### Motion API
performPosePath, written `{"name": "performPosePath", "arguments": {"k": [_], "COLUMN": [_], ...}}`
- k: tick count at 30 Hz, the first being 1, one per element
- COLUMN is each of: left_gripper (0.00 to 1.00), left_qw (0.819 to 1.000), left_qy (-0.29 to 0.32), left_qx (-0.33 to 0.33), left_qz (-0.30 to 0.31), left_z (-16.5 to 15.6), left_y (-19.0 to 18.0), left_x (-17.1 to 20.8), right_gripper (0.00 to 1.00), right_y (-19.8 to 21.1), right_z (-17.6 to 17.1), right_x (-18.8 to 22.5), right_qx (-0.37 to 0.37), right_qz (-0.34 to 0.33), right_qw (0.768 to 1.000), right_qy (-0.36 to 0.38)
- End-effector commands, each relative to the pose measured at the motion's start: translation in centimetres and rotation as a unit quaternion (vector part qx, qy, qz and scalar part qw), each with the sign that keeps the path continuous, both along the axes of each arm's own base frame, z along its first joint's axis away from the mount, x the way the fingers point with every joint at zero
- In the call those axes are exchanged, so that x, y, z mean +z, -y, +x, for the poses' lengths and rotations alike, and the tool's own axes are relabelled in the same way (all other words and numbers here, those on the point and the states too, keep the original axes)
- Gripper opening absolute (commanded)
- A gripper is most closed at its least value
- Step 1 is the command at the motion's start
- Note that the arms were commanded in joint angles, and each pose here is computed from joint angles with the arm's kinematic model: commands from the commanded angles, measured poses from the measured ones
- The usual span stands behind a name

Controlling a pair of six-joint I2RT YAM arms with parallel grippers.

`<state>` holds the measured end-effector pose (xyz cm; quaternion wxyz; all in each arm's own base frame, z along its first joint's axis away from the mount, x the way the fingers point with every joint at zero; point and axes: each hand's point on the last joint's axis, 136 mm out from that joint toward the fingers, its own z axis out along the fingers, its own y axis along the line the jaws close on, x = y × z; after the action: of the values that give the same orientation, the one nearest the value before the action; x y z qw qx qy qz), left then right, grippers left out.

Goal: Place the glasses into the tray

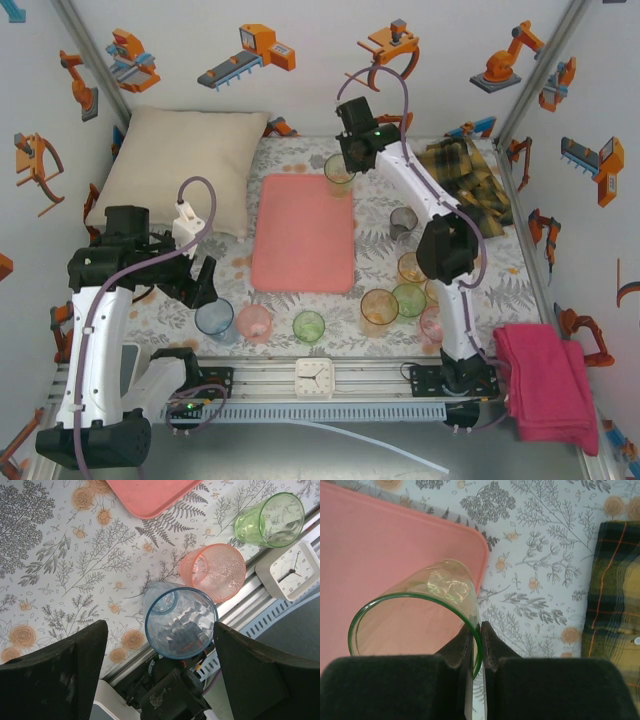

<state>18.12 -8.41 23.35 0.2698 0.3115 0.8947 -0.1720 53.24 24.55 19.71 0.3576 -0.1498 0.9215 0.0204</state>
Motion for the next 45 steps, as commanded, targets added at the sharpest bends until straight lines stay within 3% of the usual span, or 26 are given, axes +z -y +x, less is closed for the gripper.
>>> {"name": "performPosePath", "arguments": {"k": [1,28,45], "left_gripper": [0.79,0.79,0.8], "left_qw": [1.0,1.0,1.0], "left_qy": [0.009,0.004,0.011], "left_qx": [-0.001,-0.004,-0.007], "left_qz": [-0.015,-0.019,-0.017], "left_z": [0.1,-0.2,-0.2], "left_y": [0.5,0.6,0.6], "left_x": [1.0,0.6,0.7], "right_gripper": [0.09,0.19,0.41], "right_y": [-0.2,0.7,0.5], "right_z": [1.9,3.3,3.7], "right_x": [1.7,-1.8,-0.1], "right_qx": [-0.004,-0.004,0.001], "right_qz": [0.014,0.016,0.033], "right_qw": [0.999,1.0,0.999], "right_qy": [0.036,-0.006,0.005]}}
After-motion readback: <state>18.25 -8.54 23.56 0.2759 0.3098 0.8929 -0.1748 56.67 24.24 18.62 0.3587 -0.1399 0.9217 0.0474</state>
